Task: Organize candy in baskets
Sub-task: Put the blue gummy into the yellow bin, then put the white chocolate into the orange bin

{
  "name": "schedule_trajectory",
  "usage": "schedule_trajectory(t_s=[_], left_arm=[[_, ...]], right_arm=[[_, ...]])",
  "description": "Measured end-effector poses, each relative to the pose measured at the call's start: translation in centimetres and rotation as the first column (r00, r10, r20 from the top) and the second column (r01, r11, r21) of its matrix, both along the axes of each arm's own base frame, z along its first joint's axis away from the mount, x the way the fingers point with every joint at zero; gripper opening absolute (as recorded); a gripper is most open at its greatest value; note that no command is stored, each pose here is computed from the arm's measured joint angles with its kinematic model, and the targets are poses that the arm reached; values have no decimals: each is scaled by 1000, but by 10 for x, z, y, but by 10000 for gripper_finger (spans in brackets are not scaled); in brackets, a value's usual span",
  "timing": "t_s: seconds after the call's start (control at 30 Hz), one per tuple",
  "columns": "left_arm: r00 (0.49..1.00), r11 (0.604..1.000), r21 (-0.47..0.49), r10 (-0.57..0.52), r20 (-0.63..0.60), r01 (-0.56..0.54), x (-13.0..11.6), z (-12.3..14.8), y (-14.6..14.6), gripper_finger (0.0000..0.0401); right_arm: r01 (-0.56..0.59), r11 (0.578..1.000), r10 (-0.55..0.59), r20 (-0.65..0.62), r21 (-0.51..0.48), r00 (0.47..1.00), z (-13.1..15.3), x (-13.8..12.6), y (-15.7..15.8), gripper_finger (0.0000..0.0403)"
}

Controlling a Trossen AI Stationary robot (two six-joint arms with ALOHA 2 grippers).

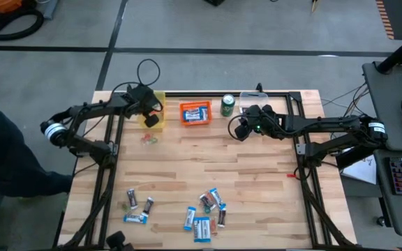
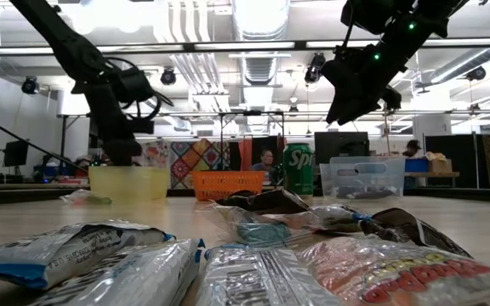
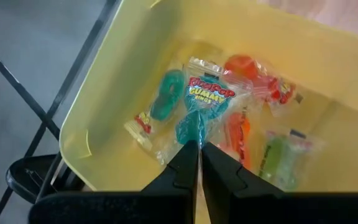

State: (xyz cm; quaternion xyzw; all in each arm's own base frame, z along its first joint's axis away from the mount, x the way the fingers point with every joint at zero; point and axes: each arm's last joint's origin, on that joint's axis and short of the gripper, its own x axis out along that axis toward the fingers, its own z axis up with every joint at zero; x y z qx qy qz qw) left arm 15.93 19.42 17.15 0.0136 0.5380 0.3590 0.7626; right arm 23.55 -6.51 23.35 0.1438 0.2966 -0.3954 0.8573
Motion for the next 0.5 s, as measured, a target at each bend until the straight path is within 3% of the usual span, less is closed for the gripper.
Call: schedule_trajectory(t_s=[0.5], left_arm=[[1000,1000,9,2,5,-2,1,1,1,59]], right_arm=[[0,1000,0,-1,0,1000,0,0,0,155]])
